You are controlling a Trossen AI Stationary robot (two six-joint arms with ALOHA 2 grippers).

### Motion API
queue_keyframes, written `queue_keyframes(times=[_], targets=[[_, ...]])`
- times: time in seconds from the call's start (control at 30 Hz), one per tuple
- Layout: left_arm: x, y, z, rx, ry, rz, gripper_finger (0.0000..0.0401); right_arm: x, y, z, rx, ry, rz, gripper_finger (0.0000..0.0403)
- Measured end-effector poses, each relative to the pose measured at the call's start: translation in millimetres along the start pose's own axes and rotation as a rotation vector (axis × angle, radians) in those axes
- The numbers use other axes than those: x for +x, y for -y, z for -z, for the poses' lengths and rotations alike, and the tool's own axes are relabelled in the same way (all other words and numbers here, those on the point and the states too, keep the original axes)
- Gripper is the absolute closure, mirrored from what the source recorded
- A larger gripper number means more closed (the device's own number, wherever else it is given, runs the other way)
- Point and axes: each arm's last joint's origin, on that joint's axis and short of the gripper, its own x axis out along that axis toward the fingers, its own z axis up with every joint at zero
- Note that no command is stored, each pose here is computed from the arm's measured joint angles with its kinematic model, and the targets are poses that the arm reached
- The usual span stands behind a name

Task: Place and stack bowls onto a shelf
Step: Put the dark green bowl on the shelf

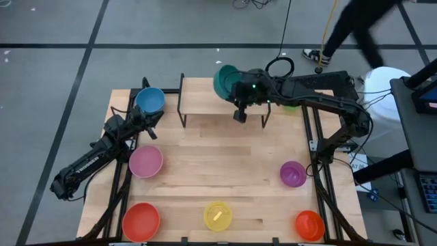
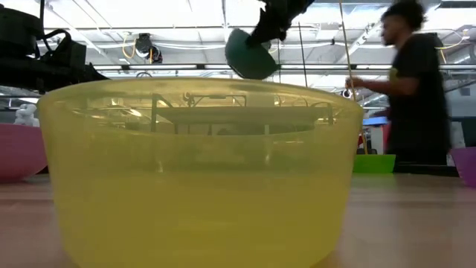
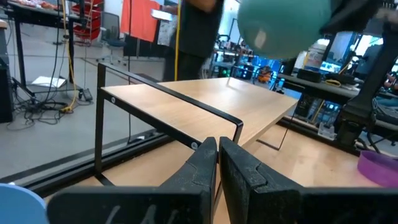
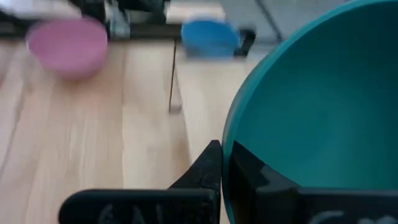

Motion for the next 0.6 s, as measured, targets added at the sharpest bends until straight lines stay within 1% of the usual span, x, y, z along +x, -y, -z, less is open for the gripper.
queue_keyframes(times=[0.1, 0.2, 0.3, 0.4, 0.5, 0.6], targets=[[0.0, 0.0, 0.1, -0.03, 0.0, -0.001, 0.0377, -3.3, 0.4, 13.0, 0.039, -0.142, 0.051, 0.0403], [0.0, -0.1, 0.1, -0.039, 0.0, -0.001, 0.0377, -5.5, -0.6, 21.5, 0.04, -0.231, 0.039, 0.0403], [0.0, 0.0, 0.0, -0.039, 0.0, -0.001, 0.0377, -6.3, -1.0, 25.7, 0.049, -0.275, 0.033, 0.0403], [0.0, 0.0, -0.1, -0.04, 0.001, -0.001, 0.0377, -7.2, 2.6, 29.4, 0.099, -0.307, 0.044, 0.0403], [0.0, 0.0, -0.1, -0.04, 0.001, -0.001, 0.0377, -8.3, 8.2, 33.4, 0.122, -0.344, 0.099, 0.0403], [0.0, 0.0, 0.0, -0.04, 0.0, -0.001, 0.0377, -9.1, 13.5, 36.5, 0.141, -0.366, 0.114, 0.0403]])
